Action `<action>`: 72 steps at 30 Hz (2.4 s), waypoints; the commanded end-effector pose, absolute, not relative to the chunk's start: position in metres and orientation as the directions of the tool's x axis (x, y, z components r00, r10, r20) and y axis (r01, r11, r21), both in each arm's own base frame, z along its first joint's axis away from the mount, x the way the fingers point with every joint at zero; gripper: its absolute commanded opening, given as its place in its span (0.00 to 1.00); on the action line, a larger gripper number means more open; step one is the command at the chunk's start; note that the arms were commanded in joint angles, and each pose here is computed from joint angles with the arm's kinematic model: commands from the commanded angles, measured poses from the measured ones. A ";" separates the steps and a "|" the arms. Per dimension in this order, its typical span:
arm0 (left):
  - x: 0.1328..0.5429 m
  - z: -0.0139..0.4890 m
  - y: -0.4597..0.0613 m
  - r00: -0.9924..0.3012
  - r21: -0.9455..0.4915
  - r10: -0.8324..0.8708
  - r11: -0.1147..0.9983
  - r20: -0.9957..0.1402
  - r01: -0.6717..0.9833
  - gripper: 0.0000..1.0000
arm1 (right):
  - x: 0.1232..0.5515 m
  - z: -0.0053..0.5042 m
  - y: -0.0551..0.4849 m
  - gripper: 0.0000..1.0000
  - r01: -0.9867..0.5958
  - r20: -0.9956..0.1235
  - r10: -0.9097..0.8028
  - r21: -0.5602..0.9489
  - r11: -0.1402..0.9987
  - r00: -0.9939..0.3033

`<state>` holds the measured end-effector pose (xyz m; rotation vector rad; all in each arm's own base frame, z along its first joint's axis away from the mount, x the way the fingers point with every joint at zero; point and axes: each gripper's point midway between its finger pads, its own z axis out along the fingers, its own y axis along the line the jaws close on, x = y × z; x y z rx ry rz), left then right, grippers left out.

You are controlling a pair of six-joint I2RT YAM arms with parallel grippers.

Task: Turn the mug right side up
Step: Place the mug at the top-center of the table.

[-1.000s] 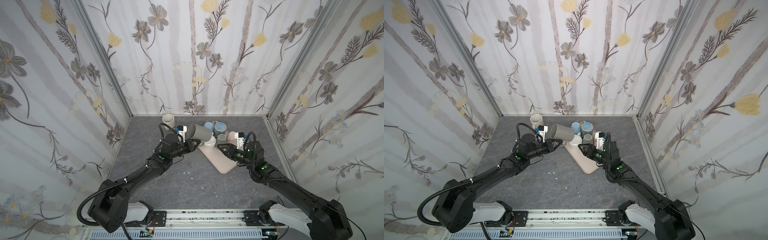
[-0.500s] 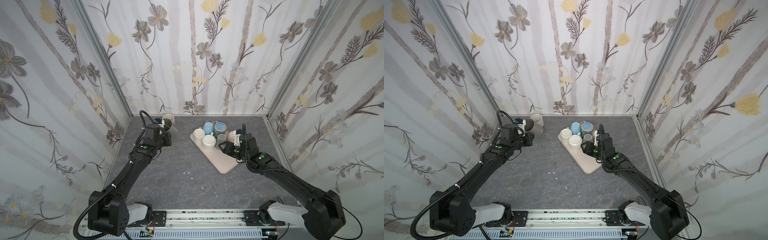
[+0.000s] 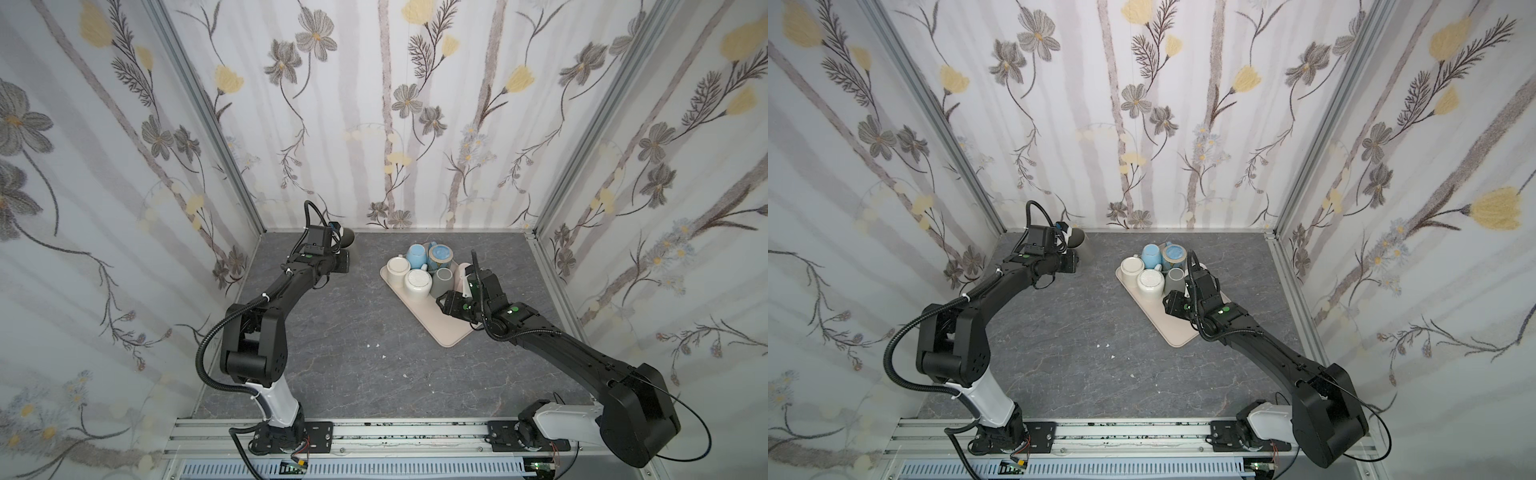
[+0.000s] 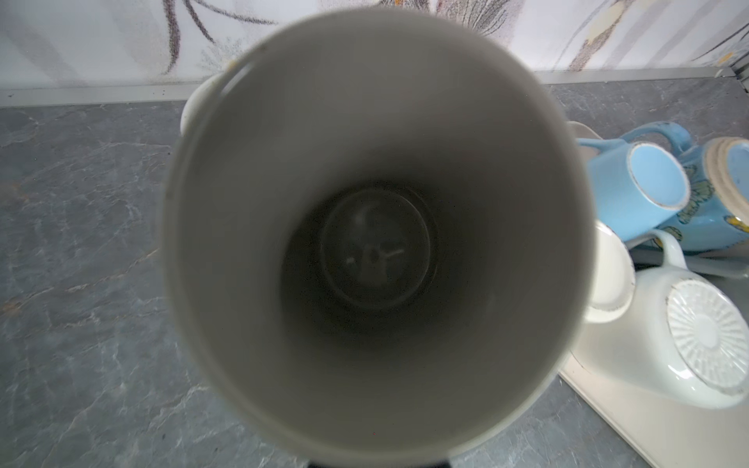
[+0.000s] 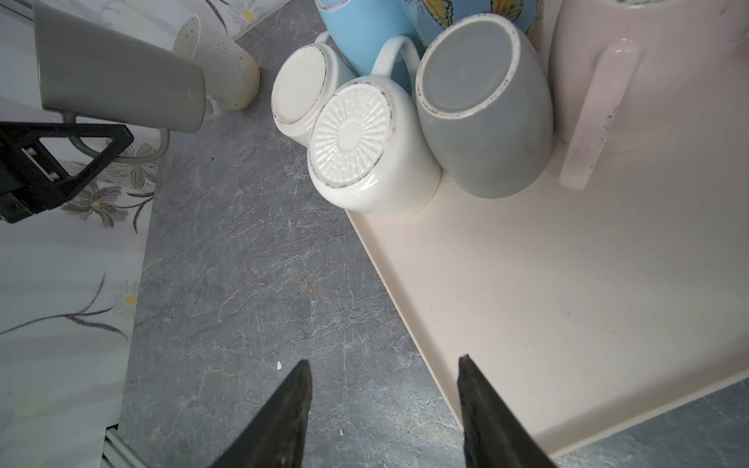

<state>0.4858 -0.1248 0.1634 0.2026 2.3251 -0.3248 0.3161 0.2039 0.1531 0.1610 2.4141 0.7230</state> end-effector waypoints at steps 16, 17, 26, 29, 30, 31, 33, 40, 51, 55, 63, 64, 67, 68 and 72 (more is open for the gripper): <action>0.591 0.136 -0.162 -0.686 -0.141 -0.040 0.986 -0.726 0.092 0.00 | 0.337 0.136 0.173 0.58 0.007 -0.536 0.274 0.448 0.894 -0.798; 0.592 0.131 -0.162 -0.697 -0.139 -0.039 0.986 -0.716 0.088 0.00 | 0.337 0.136 0.170 0.58 0.009 -0.537 0.274 0.443 0.896 -0.798; 0.591 0.100 -0.158 -0.752 -0.115 -0.043 0.992 -0.658 0.043 0.00 | 0.337 0.133 0.158 0.58 0.028 -0.536 0.275 0.423 0.906 -0.798; 0.587 0.094 -0.156 -0.766 -0.103 -0.039 0.994 -0.642 0.036 0.00 | 0.335 0.133 0.156 0.58 0.032 -0.536 0.278 0.422 0.906 -0.797; 0.586 0.092 -0.155 -0.772 -0.100 -0.039 0.994 -0.635 0.032 0.03 | 0.333 0.132 0.155 0.58 0.033 -0.536 0.276 0.419 0.907 -0.798; 0.585 0.088 -0.154 -0.778 -0.096 -0.037 0.995 -0.628 0.030 0.06 | 0.333 0.131 0.154 0.58 0.034 -0.535 0.276 0.418 0.908 -0.798; 0.583 0.086 -0.153 -0.783 -0.092 -0.038 0.995 -0.621 0.024 0.13 | 0.331 0.128 0.153 0.58 0.037 -0.531 0.275 0.415 0.909 -0.801; 0.582 0.092 -0.152 -0.781 -0.089 -0.036 0.996 -0.623 0.025 0.31 | 0.334 0.123 0.152 0.59 0.043 -0.524 0.270 0.405 0.914 -0.807; 0.579 0.117 -0.152 -0.762 -0.094 -0.037 0.995 -0.646 0.031 0.40 | 0.341 0.124 0.148 0.59 0.044 -0.529 0.259 0.384 0.922 -0.808; 0.575 0.135 -0.152 -0.748 -0.100 -0.039 0.994 -0.662 0.037 0.45 | 0.345 0.125 0.139 0.59 0.061 -0.537 0.265 0.367 0.928 -0.801; 0.546 0.171 -0.158 -0.718 -0.124 -0.042 0.990 -0.695 0.062 0.48 | 0.364 0.124 0.125 0.60 0.072 -0.554 0.221 0.278 0.958 -0.803; 0.540 0.174 -0.161 -0.715 -0.133 -0.044 0.989 -0.698 0.068 0.48 | 0.367 0.122 0.125 0.60 0.072 -0.549 0.212 0.265 0.961 -0.809; 0.517 0.174 -0.170 -0.716 -0.165 -0.052 0.982 -0.696 0.088 0.48 | 0.378 0.113 0.128 0.62 0.076 -0.532 0.200 0.246 0.966 -0.823; 0.509 0.172 -0.174 -0.720 -0.175 -0.053 0.980 -0.692 0.095 0.48 | 0.381 0.109 0.128 0.62 0.076 -0.524 0.193 0.236 0.969 -0.829; 0.474 0.163 -0.188 -0.733 -0.215 -0.061 0.969 -0.678 0.118 0.48 | 0.397 0.092 0.126 0.62 0.102 -0.499 0.176 0.172 0.980 -0.849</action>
